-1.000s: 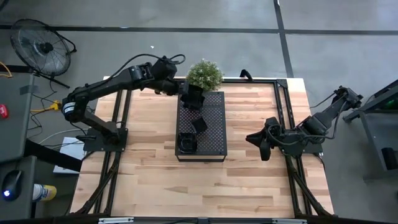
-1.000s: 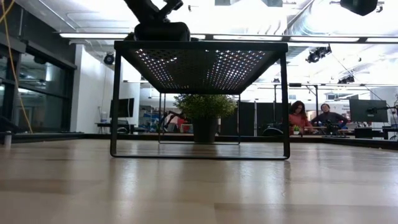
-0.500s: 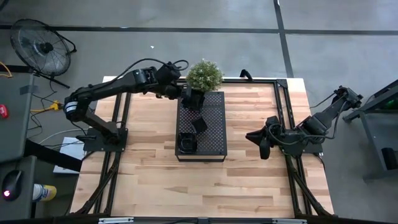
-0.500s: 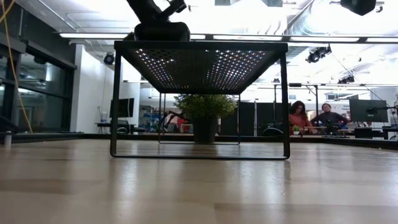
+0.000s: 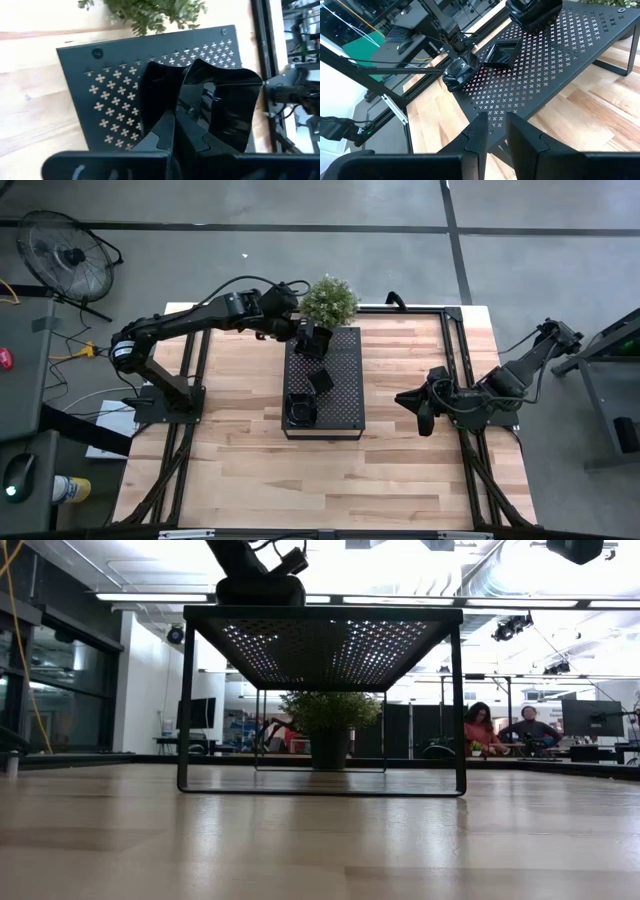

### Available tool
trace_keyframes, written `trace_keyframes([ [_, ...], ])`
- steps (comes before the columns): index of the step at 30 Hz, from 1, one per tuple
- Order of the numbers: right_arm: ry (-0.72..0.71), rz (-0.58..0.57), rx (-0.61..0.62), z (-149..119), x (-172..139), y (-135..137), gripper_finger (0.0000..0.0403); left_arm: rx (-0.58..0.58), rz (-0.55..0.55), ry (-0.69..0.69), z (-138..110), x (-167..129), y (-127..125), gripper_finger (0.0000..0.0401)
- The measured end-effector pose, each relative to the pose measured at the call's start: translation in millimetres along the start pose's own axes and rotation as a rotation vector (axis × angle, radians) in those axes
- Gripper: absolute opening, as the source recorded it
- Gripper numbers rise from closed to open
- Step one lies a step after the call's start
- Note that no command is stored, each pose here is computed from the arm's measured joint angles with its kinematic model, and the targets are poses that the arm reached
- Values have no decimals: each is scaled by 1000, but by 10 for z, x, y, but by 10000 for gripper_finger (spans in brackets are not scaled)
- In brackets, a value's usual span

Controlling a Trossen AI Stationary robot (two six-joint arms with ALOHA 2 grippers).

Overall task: Pick & Place Mini shaped plates
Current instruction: Stack the distorted square plate on top of the distorted square plates on the shelf

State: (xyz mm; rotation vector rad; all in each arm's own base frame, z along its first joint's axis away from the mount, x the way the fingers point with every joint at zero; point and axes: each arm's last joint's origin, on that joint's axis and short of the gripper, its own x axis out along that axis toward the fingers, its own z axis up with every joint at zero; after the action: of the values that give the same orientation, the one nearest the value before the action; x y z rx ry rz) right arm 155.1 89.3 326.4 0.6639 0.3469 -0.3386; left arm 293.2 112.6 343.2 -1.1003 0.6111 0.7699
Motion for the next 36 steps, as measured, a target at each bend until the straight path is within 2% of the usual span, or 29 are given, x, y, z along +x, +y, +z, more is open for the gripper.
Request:
trace_keyframes([
  [12, 4, 2, -5, -1, 0, 0, 62, 26, 16, 5, -7, -5, 15, 3],
  [26, 4, 1, -5, -2, 0, 0, 62, 52, 12, 11, -9, -7, 14, 64],
  [36, 5, 1, -6, -2, 0, -1, 62, 85, -3, 33, -13, -7, 11, 81],
])
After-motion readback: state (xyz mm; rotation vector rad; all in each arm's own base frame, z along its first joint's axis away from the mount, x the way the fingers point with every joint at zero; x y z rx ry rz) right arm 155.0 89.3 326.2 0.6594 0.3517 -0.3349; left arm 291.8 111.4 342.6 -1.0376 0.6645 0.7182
